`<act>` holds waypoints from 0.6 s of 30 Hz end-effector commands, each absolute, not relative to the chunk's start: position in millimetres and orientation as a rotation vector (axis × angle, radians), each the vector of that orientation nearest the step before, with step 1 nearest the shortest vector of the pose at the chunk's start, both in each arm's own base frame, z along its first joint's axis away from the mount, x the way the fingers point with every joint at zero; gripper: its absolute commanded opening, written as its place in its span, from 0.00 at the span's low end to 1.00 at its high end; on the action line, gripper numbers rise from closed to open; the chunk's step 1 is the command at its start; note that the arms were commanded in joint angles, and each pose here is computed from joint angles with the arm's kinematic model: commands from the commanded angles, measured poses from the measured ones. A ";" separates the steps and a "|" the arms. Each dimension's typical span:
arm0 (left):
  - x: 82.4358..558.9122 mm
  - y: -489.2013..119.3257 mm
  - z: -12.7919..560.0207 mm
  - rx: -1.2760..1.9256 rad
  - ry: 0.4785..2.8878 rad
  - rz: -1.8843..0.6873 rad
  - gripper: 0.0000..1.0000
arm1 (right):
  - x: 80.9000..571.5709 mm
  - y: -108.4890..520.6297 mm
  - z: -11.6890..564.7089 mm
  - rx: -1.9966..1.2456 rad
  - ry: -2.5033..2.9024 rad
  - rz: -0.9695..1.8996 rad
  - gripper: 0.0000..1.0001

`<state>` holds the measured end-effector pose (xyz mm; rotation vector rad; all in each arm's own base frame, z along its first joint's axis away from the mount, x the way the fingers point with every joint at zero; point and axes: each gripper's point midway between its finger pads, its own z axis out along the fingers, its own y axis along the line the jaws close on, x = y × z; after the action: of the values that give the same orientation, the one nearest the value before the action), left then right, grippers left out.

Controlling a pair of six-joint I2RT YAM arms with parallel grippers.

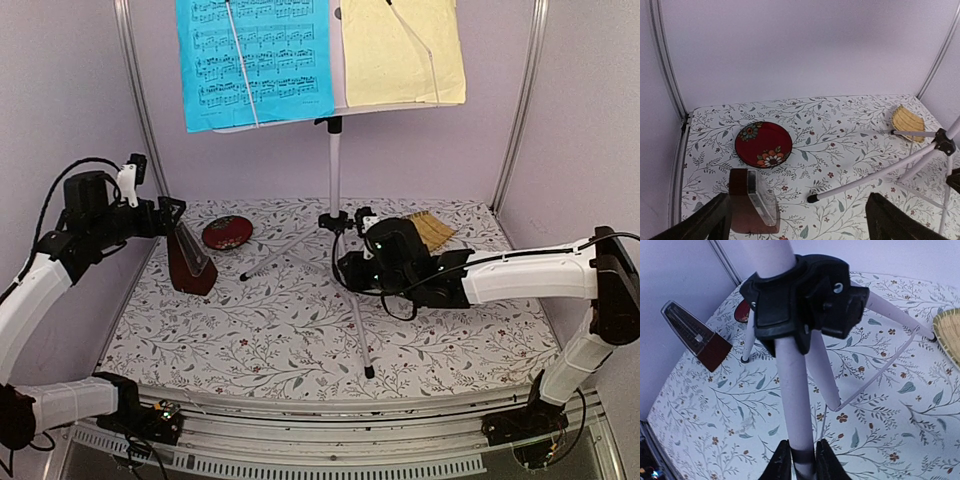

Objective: Pack up the instrument practice props

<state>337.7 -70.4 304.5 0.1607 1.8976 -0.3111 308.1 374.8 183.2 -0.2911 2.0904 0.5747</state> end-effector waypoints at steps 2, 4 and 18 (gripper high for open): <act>319.5 -110.3 310.1 0.155 1.844 -0.447 0.91 | 300.5 365.8 232.3 -0.207 1.956 0.704 0.57; 307.0 -128.5 315.8 0.095 1.765 -0.504 0.90 | 292.0 351.7 243.6 -0.245 1.907 0.693 0.70; 242.2 -375.6 271.4 0.198 1.674 -1.159 0.85 | 341.1 200.2 219.3 -0.069 2.010 0.666 0.87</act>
<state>242.2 -328.6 225.3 0.2894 1.8396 -0.9297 345.7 216.8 240.2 -0.0666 1.9322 0.5887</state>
